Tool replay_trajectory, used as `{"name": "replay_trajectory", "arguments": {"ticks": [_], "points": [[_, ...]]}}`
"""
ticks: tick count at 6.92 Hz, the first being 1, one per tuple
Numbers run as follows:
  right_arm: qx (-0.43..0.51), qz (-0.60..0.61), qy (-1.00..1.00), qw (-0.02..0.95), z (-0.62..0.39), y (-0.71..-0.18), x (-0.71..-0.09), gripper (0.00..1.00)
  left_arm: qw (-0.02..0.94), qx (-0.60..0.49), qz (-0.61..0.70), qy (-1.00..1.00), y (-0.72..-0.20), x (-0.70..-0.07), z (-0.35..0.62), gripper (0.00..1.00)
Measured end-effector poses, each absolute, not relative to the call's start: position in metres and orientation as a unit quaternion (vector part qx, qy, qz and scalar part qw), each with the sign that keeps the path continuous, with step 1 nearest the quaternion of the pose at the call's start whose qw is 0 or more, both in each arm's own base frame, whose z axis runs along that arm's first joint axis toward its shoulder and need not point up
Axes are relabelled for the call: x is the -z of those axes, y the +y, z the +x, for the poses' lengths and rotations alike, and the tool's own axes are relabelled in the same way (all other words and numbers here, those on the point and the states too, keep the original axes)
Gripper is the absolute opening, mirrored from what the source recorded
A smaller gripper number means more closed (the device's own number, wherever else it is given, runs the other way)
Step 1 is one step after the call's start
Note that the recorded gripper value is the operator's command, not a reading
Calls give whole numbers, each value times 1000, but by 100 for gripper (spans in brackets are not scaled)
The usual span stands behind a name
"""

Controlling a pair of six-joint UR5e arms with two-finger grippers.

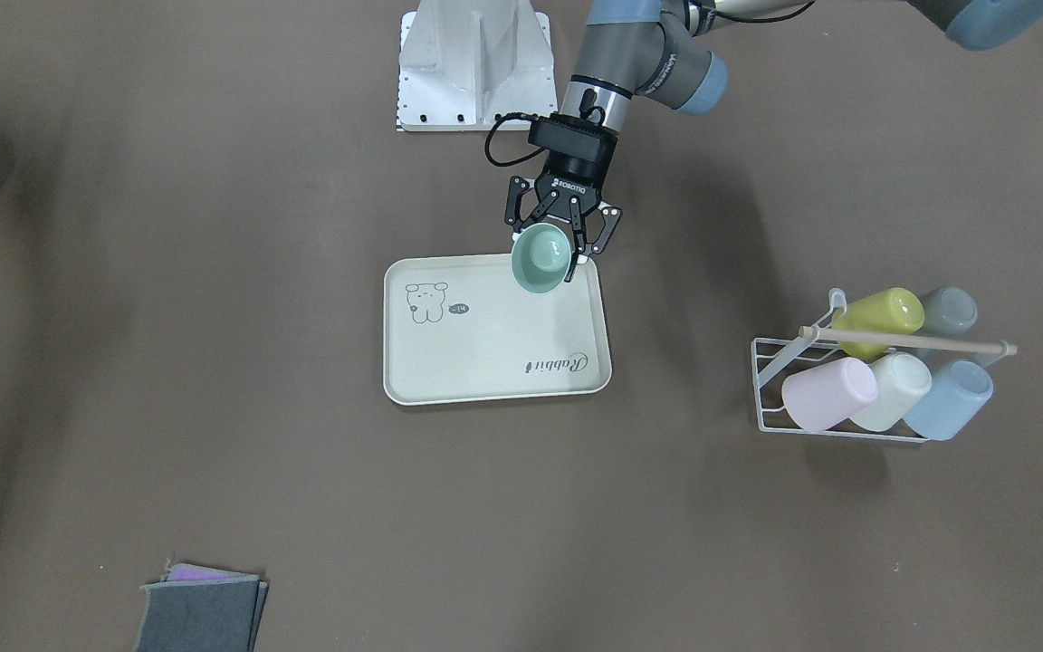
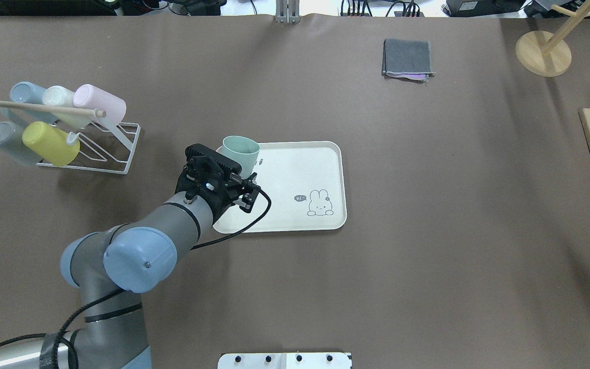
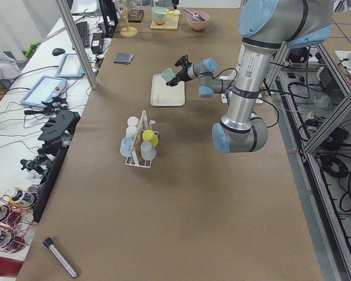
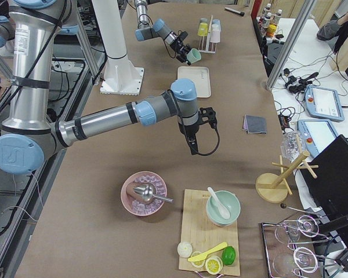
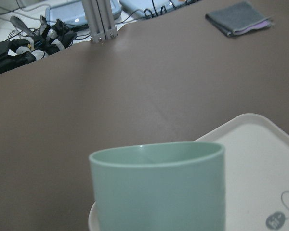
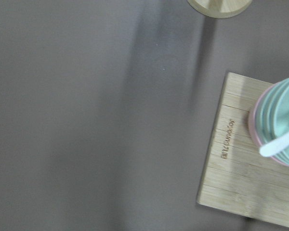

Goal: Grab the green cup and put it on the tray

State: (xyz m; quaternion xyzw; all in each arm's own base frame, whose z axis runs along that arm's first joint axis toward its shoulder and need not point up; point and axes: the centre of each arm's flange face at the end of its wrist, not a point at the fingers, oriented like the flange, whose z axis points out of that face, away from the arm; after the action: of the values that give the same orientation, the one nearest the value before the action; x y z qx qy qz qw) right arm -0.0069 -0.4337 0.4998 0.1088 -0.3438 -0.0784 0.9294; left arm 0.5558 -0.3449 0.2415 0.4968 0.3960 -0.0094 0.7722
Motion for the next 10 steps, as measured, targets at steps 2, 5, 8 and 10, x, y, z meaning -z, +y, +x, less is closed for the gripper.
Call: {"name": "replay_trajectory", "arguments": {"ticks": [2,5,8,10], "points": [[69,76,-335,937,31,-427,-526,100,772,56,510,375,-343,-254,597,29],[69,61,-341,936,64,-429,-564,100,765,83,529,357,-351,-270,632,25],[38,32,-361,931,76,-428,-573,100,761,112,540,343,-359,-271,650,22],[35,31,-366,929,76,-448,-568,100,761,139,538,336,-366,-277,665,22]]}}
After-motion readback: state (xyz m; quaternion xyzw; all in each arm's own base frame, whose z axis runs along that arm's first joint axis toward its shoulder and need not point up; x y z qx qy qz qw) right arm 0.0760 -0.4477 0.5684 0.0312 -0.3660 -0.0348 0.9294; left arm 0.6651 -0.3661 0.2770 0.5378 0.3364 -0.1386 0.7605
